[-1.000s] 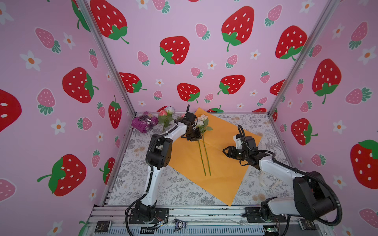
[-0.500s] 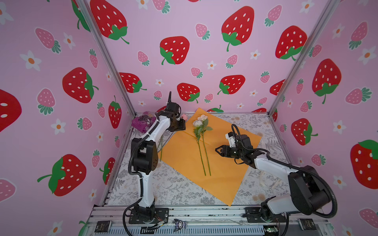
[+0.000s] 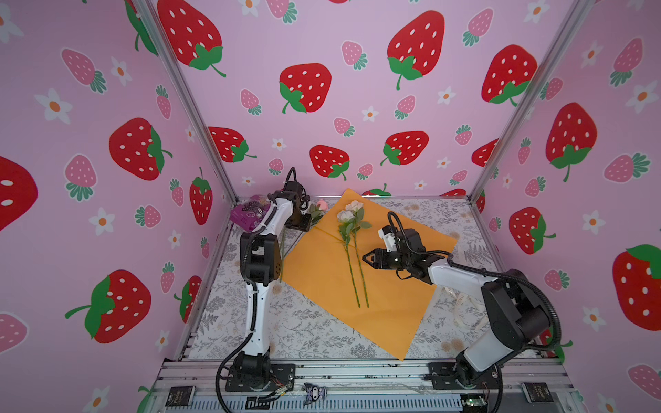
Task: Tie the bouquet of fake flowers
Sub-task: 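Move the left gripper back to the rose bunch and grasp another stem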
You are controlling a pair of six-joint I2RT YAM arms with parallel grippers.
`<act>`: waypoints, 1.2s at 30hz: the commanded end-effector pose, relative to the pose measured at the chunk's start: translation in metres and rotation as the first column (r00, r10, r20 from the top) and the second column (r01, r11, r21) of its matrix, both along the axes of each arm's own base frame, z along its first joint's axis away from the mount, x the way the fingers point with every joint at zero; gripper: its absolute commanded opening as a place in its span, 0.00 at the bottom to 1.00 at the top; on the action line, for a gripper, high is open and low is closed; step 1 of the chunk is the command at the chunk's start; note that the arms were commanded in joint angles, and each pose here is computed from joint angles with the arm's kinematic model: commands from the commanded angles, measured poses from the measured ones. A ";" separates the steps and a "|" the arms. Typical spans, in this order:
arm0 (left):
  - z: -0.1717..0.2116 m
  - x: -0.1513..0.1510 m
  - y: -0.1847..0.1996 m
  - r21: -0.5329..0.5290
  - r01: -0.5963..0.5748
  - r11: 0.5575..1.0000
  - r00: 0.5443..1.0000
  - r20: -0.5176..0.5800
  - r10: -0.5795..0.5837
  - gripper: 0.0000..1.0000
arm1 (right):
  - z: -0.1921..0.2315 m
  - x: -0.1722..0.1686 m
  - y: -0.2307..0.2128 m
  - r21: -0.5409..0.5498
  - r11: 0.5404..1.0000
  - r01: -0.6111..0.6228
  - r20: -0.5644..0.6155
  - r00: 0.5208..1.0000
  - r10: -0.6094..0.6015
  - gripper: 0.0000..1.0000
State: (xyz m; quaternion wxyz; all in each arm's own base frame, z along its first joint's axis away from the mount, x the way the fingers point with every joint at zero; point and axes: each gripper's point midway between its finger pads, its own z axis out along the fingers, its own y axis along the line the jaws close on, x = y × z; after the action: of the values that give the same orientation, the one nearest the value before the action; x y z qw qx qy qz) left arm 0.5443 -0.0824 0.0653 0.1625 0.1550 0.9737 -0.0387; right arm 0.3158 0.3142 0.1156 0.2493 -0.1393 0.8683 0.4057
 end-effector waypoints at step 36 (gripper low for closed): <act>0.059 -0.013 0.029 0.058 -0.045 0.997 0.997 0.067 0.041 0.00 | 0.008 -0.012 -0.008 -0.005 1.000 0.009 -0.001 1.000 -0.009 0.56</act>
State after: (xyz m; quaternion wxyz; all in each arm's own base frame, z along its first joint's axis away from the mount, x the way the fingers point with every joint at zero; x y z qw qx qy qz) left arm 0.5430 -0.0611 0.0745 0.1618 0.1668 0.9723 0.0243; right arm 0.3096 0.3100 0.1136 0.2407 -0.1371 0.8732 0.4009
